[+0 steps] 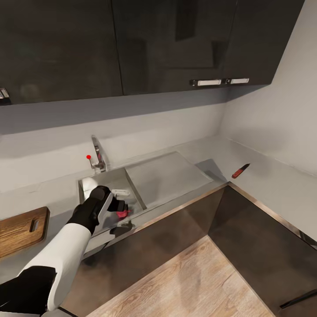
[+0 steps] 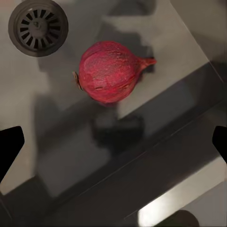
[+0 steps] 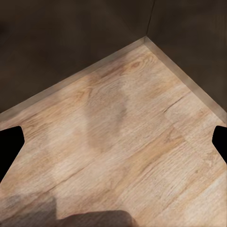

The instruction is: In the kitchen, take the Vidalia onion out of the sink, dice it on the chopping board with the paring knife, put the diced onion into the bowl on the countertop, then place both the paring knife and the chopping board into the sink.

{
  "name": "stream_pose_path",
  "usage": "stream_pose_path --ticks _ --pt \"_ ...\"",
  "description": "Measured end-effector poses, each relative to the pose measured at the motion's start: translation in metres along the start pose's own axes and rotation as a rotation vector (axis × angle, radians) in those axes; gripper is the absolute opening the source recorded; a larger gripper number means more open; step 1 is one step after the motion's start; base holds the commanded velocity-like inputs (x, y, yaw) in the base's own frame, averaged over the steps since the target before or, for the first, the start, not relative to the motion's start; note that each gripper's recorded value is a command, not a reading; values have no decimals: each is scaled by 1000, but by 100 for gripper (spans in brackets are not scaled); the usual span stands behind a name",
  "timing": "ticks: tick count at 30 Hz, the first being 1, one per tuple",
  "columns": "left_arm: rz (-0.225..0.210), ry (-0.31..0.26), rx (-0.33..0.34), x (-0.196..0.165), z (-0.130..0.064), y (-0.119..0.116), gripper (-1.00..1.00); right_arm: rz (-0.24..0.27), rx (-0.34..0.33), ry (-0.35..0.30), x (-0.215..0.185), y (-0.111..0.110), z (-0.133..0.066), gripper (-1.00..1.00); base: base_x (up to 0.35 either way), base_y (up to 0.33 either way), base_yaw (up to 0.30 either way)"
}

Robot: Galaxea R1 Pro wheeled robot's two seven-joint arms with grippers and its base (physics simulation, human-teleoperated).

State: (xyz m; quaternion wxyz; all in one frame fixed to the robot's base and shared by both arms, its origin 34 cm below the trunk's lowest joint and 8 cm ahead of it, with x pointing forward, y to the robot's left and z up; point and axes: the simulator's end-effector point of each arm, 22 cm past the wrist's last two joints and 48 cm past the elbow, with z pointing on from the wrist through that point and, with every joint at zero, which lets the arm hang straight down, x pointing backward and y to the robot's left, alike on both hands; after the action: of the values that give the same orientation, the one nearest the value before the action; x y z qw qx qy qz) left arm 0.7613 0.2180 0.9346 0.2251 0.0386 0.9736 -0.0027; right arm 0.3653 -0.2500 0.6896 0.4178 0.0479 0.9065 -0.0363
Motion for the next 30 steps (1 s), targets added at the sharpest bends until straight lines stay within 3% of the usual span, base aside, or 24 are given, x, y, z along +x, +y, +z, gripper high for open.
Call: stream_pose_path --ticks 30 --pt "0 75 7 28 23 -2 100 -2 1 21 9 -1 -2 100 66 14 0"
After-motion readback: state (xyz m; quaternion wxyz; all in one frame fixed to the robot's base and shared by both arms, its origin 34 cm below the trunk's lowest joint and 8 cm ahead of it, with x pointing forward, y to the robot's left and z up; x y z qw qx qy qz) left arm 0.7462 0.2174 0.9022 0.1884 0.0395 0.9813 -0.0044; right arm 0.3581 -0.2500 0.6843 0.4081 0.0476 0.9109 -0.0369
